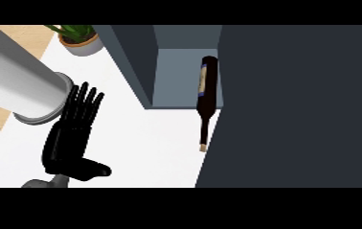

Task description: Pick up the wine, place it into the cabinet and close the cabinet

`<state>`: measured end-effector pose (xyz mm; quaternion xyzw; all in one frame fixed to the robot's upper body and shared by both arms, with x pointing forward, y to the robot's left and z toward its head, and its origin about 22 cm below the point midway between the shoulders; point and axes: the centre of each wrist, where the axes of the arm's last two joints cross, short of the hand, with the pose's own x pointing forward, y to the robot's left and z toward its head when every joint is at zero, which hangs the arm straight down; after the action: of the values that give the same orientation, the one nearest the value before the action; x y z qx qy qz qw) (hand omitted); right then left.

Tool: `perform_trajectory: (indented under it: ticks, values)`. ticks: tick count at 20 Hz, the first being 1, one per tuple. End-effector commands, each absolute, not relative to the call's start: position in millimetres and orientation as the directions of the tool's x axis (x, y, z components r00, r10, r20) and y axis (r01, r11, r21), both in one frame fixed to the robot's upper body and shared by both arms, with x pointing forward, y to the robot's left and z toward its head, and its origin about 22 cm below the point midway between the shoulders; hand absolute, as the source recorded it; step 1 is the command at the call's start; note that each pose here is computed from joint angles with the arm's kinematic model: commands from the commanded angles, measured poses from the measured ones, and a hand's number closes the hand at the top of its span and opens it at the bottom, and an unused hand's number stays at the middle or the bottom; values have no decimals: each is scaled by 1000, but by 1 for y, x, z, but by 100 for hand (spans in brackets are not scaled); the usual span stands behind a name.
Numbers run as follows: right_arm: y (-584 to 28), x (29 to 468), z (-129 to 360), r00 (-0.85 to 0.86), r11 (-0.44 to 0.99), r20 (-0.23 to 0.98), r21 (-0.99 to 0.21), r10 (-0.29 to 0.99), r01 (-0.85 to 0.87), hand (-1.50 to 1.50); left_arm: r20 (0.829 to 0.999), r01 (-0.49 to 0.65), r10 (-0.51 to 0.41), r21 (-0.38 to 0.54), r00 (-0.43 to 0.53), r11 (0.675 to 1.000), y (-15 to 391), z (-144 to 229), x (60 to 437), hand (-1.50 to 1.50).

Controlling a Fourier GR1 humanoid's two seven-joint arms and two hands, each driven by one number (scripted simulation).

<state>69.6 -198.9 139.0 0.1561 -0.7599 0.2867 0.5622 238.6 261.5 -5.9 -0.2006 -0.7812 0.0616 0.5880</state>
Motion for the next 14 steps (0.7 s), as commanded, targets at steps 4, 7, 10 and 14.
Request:
perform_trajectory:
  ticks: [4,7,10,14]
  values:
    - [-193,48,193,-309,749,948,-152,-74,-645,150,899,207,358,-312,-253,927,315,6,243,-150]
    - [-188,48,190,-313,740,947,-160,-71,-653,150,895,210,362,-313,-261,926,336,7,234,-150]
    - [-185,48,193,-304,732,949,-150,-81,-665,150,899,238,348,-289,-266,927,327,14,231,-150]
    - [-180,57,186,-300,728,949,-139,-97,-672,150,900,257,362,-301,-242,918,344,14,227,-150]
